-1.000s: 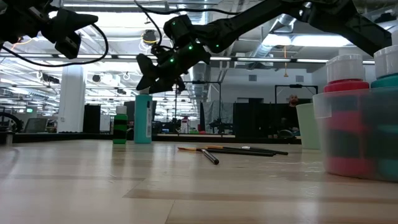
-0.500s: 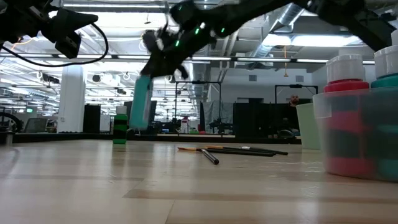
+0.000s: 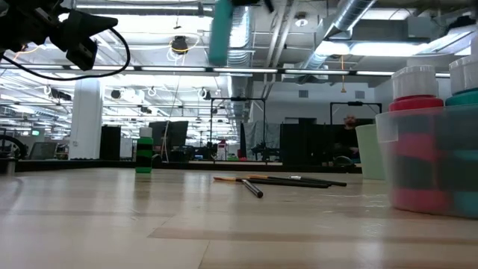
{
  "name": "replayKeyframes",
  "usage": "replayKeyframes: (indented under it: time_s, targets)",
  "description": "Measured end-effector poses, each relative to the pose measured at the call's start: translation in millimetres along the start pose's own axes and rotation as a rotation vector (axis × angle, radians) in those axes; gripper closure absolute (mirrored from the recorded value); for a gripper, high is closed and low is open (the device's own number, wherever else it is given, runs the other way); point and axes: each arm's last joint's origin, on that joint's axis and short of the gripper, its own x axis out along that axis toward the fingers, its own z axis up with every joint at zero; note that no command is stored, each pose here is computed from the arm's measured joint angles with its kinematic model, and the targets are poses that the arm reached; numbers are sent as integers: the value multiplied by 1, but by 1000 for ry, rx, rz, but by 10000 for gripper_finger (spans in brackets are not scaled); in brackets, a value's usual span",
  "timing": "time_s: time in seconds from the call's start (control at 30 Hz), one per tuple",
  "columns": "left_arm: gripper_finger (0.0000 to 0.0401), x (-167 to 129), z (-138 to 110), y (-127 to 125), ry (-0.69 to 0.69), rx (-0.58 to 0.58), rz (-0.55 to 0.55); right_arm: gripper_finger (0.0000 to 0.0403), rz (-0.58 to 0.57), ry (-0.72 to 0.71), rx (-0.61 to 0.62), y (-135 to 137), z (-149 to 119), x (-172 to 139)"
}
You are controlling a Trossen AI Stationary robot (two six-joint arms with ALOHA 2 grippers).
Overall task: Pick & Place Paint Supplies
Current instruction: Put the light blue paint bottle into the transparent bin
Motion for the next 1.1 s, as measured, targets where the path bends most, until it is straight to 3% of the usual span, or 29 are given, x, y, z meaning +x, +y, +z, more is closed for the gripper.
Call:
replayKeyframes:
  time_s: [0.3,0.53,0.77,0.9,1.1]
  targets:
    - [269,0,0,0,-1,0,0,309,-118,68,0,46,-1,-127]
    - [269,0,1,0,-6,-1,-2,309,-236,102,70,83,-30,-192]
    - [269,0,1,0,-8,-2,-2,309,-314,122,120,121,-68,-218]
    - [269,0,1,0,-12,-3,-3,309,-296,101,133,148,-88,-218]
    - [269,0,1,0,-11,-3,-3,309,-324,115,203,164,-128,-212]
